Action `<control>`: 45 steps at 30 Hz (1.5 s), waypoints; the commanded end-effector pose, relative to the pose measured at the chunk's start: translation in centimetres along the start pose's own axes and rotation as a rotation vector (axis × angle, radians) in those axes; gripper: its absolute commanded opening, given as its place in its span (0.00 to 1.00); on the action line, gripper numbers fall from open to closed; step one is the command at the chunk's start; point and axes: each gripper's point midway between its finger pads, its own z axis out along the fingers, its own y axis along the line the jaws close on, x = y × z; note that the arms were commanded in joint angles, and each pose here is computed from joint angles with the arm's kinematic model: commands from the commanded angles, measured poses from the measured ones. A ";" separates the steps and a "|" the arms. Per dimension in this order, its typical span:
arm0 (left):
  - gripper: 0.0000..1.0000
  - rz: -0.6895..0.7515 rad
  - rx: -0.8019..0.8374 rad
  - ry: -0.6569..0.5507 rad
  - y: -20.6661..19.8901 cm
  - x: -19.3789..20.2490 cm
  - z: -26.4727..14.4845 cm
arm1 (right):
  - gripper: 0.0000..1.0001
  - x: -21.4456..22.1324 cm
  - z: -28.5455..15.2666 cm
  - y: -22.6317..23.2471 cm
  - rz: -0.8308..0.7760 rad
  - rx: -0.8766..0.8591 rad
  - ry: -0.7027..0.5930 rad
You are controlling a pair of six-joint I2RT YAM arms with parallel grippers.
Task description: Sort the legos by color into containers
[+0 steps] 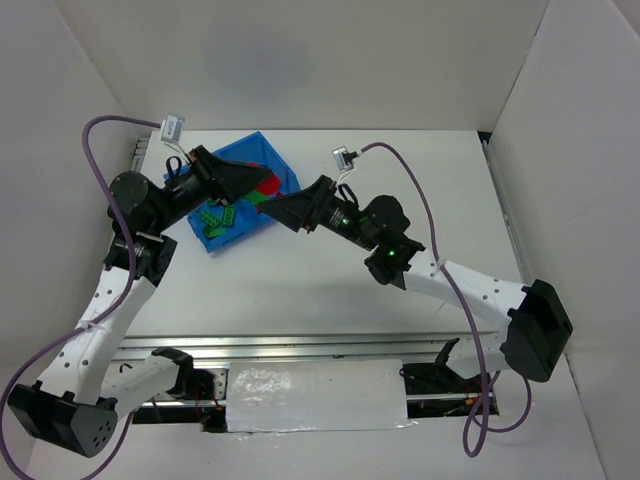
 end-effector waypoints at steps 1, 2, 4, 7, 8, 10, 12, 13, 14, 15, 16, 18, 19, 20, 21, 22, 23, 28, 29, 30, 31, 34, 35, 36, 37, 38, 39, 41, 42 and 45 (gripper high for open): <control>0.00 0.048 0.069 -0.022 -2.0 -0.5 -0.1 | 0.90 -2.3 1.1 3.0 -0.052 -0.088 -0.076; 0.00 0.044 0.068 -0.023 -2.1 -0.5 -0.2 | 0.89 -2.4 1.2 2.9 -0.055 -0.090 -0.082; 0.00 0.042 0.068 -0.025 -2.1 -0.4 -0.3 | 0.85 -2.3 1.6 3.1 -0.059 -0.110 -0.080; 0.00 0.033 0.062 -0.022 -1.9 -0.2 -0.3 | 0.74 -2.1 2.2 3.6 -0.058 -0.147 -0.059; 0.00 0.028 0.061 -0.026 -1.9 -0.2 -0.4 | 0.69 -2.0 2.2 3.8 -0.058 -0.161 -0.057; 0.00 0.023 0.060 -0.028 -1.8 -0.2 -0.5 | 0.56 -2.0 2.4 4.3 -0.055 -0.195 -0.053; 0.00 0.021 0.049 -0.029 -1.6 -0.1 -0.5 | 0.46 -1.8 2.5 4.8 -0.057 -0.229 -0.037; 0.00 0.019 0.044 -0.028 -1.5 -0.1 -0.5 | 0.31 -1.8 2.6 5.2 -0.061 -0.244 -0.031; 0.00 0.018 0.036 -0.035 -1.4 -0.1 -0.6 | 0.23 -1.6 2.6 5.4 -0.057 -0.250 -0.020; 0.00 0.019 0.033 -0.038 -1.4 -0.2 -0.7 | 0.11 -1.6 2.6 5.6 -0.056 -0.264 -0.013; 0.00 0.023 0.031 -0.041 -1.5 -0.2 -0.7 | 0.05 -1.5 2.6 5.7 -0.053 -0.265 -0.010; 0.00 0.033 0.022 -0.048 -1.6 -0.7 -0.6 | 0.00 -1.2 2.2 5.7 -0.053 -0.268 0.002; 0.09 0.034 0.002 -0.042 -1.3 -0.6 -0.6 | 0.00 -1.0 2.1 5.9 -0.059 -0.276 0.015; 0.18 0.036 -0.005 -0.039 -1.2 -0.6 -0.5 | 0.00 -0.8 2.1 5.8 -0.081 -0.276 0.028; 0.44 0.043 -0.006 -0.042 -1.4 -0.9 -0.5 | 0.00 -0.5 2.0 5.6 -0.087 -0.263 0.053; 0.65 0.055 -0.012 -0.030 -1.3 -0.7 -0.5 | 0.00 0.2 1.6 5.7 -0.103 -0.281 0.092; 0.79 0.062 -0.011 -0.024 -1.4 -0.7 -0.5 | 0.00 0.4 1.4 5.3 -0.119 -0.271 0.117; 1.00 0.099 0.019 0.048 -2.0 -0.3 -0.1 | 0.00 1.0 -0.8 3.8 -0.161 -0.239 0.202; 0.99 0.092 0.012 0.071 -1.5 0.0 0.1 | 0.00 1.5 -1.6 3.8 -0.183 -0.240 0.241; 0.99 0.119 0.040 0.096 -2.3 0.0 0.2 | 0.00 1.3 -2.0 3.3 -0.195 -0.229 0.260; 0.99 0.124 0.046 0.115 -2.3 0.2 0.3 | 0.00 1.2 -2.4 3.1 -0.213 -0.229 0.281; 1.00 0.145 0.076 0.206 -2.3 1.0 0.6 | 0.00 1.1 -4.5 3.1 -0.246 -0.257 0.382; 0.99 0.140 0.074 0.230 -2.1 1.2 0.8 | 0.00 1.5 -5.6 3.4 -0.238 -0.278 0.460; 0.99 0.155 0.086 0.244 -2.2 1.3 0.7 | 0.00 1.2 -6.2 3.2 -0.249 -0.278 0.489; 1.00 0.158 0.101 0.263 -2.3 1.6 0.6 | 0.00 1.2 -6.9 3.4 -0.259 -0.280 0.527; 1.00 0.164 0.118 0.273 -2.6 1.7 0.6 | 0.00 1.5 -7.7 3.6 -0.261 -0.297 0.574; 0.99 0.167 0.137 0.285 -2.9 1.9 0.5 | 0.00 1.2 -8.0 3.1 -0.313 -0.293 0.583; 0.99 0.170 0.194 0.320 -3.6 2.4 0.2 | 0.00 1.1 -8.9 2.7 -0.342 -0.264 0.634; 0.99 0.158 0.226 0.355 -3.7 3.0 0.0 | 0.00 1.1 -9.3 2.5 -0.302 -0.234 0.672; 0.99 0.127 0.279 0.406 -4.0 3.8 -0.3 | 0.00 1.3 -9.9 2.5 -0.276 -0.244 0.736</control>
